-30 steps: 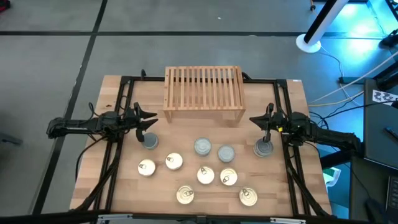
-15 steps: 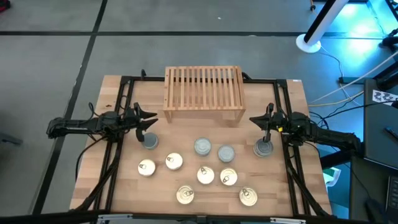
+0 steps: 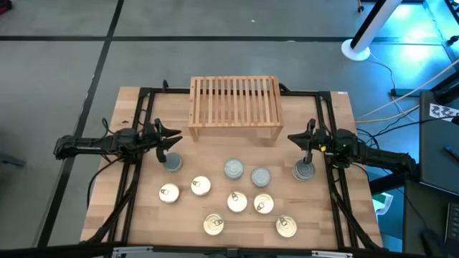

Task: Stack canned seafood by type on shelf
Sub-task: Put the green tuna can on the shelf

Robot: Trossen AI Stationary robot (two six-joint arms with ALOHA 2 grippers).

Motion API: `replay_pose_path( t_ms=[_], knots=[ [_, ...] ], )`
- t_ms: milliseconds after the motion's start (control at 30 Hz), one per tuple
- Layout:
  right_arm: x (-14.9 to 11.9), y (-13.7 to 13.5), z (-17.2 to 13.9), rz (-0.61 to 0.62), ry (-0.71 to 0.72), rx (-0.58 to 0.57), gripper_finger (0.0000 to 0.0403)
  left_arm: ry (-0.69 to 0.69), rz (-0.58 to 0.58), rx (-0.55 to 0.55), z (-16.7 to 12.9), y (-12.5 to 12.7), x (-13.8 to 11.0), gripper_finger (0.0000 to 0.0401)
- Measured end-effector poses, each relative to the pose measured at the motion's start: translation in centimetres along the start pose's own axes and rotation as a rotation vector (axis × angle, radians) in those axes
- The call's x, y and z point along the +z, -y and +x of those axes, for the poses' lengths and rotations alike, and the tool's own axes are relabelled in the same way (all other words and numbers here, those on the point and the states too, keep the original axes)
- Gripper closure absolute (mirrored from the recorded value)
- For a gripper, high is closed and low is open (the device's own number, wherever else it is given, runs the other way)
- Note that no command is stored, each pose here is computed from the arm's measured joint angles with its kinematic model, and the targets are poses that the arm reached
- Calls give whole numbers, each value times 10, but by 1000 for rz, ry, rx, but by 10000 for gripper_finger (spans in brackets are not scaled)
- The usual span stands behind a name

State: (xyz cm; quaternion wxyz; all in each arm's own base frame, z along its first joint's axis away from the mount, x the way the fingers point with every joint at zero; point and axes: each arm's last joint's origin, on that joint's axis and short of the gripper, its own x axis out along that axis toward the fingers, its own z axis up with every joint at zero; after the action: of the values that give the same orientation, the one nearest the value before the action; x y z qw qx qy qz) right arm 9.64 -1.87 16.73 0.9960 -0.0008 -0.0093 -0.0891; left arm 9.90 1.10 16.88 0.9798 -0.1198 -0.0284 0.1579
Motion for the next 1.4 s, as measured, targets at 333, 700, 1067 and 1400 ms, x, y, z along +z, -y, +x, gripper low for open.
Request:
replay_pose_path(
  t_ms=[333,700,1067,1400],
  knots=[
    [0,0,0,81,2,-9,244,55,-123,-12,0,1,6,272],
    [14,0,-2,85,66,-4,187,99,-268,-42,11,7,15,272],
    [32,0,-6,159,121,9,189,-68,-247,-46,59,35,58,272],
    [35,-2,-6,304,139,92,189,-330,-317,-35,110,58,73,272]
  ],
)
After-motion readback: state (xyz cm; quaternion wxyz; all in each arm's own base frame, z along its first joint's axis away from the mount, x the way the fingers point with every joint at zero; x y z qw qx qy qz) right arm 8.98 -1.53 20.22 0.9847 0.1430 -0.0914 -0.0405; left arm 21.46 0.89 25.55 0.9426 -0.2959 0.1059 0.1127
